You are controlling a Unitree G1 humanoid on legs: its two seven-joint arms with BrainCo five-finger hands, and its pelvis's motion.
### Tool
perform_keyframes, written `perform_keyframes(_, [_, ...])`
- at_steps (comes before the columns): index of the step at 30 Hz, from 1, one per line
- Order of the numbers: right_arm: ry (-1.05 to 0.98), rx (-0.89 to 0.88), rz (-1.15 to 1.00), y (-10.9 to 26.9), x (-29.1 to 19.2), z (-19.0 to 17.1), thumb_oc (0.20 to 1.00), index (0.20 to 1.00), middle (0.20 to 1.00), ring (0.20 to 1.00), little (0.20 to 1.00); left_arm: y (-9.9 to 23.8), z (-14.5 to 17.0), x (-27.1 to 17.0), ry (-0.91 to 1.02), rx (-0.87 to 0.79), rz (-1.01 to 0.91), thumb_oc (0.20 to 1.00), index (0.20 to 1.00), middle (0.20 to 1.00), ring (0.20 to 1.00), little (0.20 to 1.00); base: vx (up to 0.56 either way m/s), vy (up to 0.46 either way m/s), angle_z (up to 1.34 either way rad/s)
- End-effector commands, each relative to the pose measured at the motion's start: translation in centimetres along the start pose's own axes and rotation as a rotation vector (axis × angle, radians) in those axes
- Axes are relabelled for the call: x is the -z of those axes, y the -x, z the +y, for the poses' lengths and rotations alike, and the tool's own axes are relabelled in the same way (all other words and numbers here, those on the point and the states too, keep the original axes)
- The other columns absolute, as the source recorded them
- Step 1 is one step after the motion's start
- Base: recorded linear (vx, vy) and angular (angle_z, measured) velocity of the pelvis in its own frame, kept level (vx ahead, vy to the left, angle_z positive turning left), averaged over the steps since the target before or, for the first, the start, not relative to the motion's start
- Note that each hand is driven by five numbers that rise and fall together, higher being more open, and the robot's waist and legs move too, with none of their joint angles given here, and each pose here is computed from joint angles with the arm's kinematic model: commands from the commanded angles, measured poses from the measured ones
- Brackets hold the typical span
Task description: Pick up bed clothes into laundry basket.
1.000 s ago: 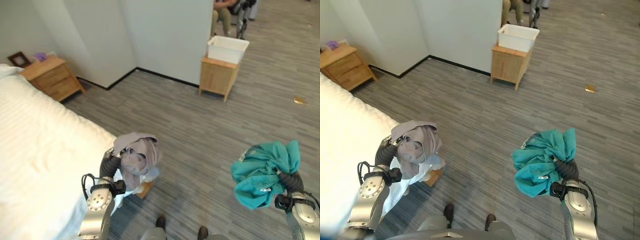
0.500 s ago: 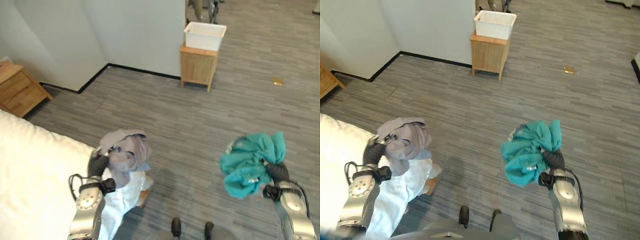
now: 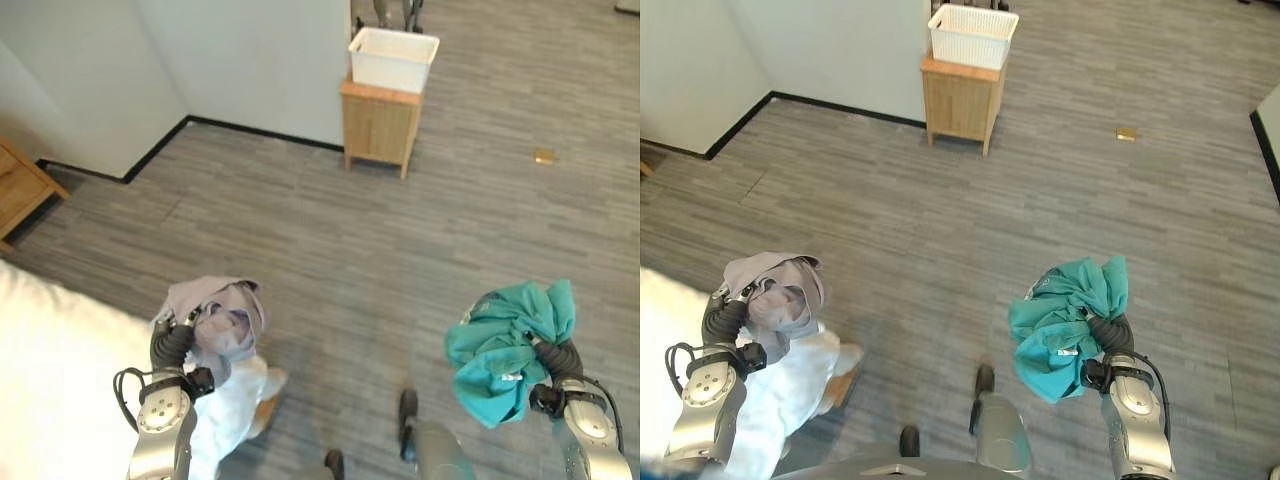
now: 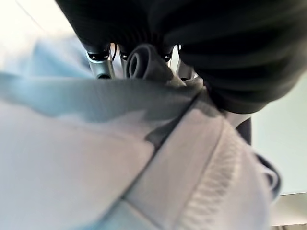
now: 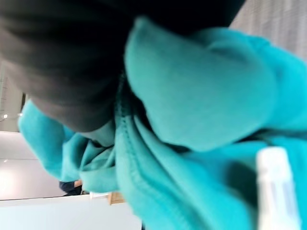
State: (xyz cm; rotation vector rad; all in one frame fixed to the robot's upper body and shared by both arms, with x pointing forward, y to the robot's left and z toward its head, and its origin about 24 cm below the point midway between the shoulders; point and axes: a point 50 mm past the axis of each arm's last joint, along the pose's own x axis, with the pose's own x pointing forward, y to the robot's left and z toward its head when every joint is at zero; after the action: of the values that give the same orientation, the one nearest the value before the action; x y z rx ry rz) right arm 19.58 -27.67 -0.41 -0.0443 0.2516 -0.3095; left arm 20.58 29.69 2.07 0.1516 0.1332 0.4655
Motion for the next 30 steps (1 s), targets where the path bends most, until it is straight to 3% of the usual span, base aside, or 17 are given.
perform_keyframes(1, [0.017,-0.015,-0.24,-0.7,-5.3,-1.2,0.2,0.2,0.2,0.2,0.2,-1.3,0.4,-5.0,0.035,0.014,-0.235,0.2,0.2,0.2,0.2,0.2,0.52,-0.386,0.03])
perform_keyframes(7, [-0.003,0.074,-0.305,-1.5,-7.0,-2.5,0.2,0.2,0.2,0.2,0.2,-1.0,-1.0,-4.2,0.072,0.083,-0.206,0.2,0.2,0.2,0.2,0.2,0.73,-0.133,-0.24])
perform_keyframes(15, [0.042,-0.105,-0.331,-2.0,-7.6,2.0,0.2,0.2,0.2,0.2,0.2,-0.6,-0.5,-3.8,-0.001,0.088,-0.19,0.2,0.2,0.2,0.2,0.2,0.71,0.091,-0.33])
perform_keyframes(18, [-0.035,-0.141,-0.293,-2.1,-6.5,3.8,0.2,0.2,0.2,0.2,0.2,-0.9,-0.9,-4.6,0.011,0.095,-0.217,0.2,0.2,0.2,0.2,0.2,0.75,0.392,-0.22])
perform_keyframes(30, [0.016,-0.099,-0.252,-1.6,-5.7,2.1,0.2,0.2,0.2,0.2,0.2,-1.5,-2.5,-4.9,-0.004,0.156,-0.23,0.2,0.2,0.2,0.2,0.2,0.57,-0.106,0.64])
